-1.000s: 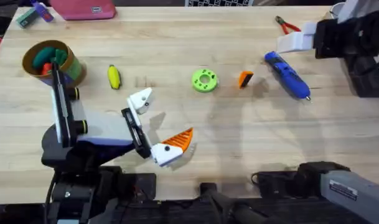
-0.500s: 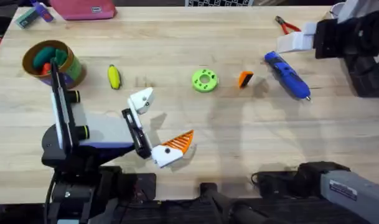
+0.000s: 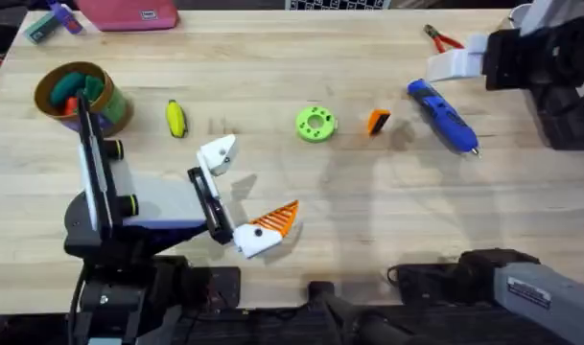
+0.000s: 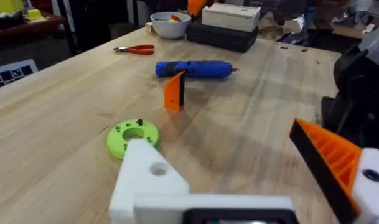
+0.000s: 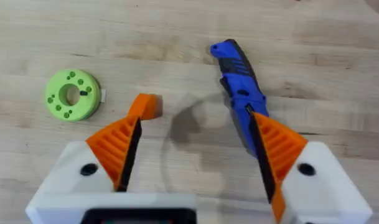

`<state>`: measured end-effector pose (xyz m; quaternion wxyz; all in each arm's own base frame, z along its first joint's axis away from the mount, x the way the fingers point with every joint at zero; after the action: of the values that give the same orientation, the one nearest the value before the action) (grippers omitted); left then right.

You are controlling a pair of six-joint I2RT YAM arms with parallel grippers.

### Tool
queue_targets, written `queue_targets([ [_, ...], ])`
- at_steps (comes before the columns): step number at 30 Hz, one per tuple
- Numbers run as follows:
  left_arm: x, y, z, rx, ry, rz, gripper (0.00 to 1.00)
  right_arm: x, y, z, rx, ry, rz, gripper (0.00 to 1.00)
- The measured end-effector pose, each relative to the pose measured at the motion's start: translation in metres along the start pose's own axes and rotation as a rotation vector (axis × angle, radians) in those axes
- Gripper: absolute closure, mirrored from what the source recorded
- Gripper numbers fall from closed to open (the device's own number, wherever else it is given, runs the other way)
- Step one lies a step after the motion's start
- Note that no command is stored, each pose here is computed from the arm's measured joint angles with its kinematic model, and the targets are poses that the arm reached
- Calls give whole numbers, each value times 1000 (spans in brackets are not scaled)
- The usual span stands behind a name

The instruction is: Pick up the gripper from the table and insert it into the empty holder that is missing its gripper. Then pick up a screw, insert it into the mounting hole, and use the screwdriver to tighten it. Finally, clean up the table by picking up the vegetable and placing it into the bucket.

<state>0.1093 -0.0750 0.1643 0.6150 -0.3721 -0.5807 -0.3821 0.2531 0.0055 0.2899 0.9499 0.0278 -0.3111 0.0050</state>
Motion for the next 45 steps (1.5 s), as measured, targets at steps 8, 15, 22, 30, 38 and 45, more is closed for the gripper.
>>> queue_targets([
  [8, 0, 0, 0, 0, 0, -1, 14, 0, 0, 0, 0, 0, 0, 8],
  [15, 0, 0, 0, 0, 0, -1, 15, 0, 0, 0, 0, 0, 0, 8],
  [22, 0, 0, 0, 0, 0, -1, 16, 0, 0, 0, 0, -1, 0, 8],
  [30, 0, 0, 0, 0, 0, -1, 15, 1, 0, 0, 0, -5, -1, 8],
  [38, 0, 0, 0, 0, 0, -1, 15, -2, 14, -8, -16, 53, -106, 8],
  [45, 0, 0, 0, 0, 0, -2, 15, 3, 46, -19, -62, 287, -100, 8],
])
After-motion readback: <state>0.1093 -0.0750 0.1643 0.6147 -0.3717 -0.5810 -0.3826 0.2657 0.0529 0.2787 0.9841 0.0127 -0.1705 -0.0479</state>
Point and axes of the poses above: each hand's point on the last joint's axis, 136 mm out from that joint toward the fingers, its own z axis back along the fingers, its own y axis along the line the jaws close on, x = y × z, the point moved 9 cm from there along z, back along the fingers, and after that the axes turned 2 degrees about -z, right-handed, at the moved point
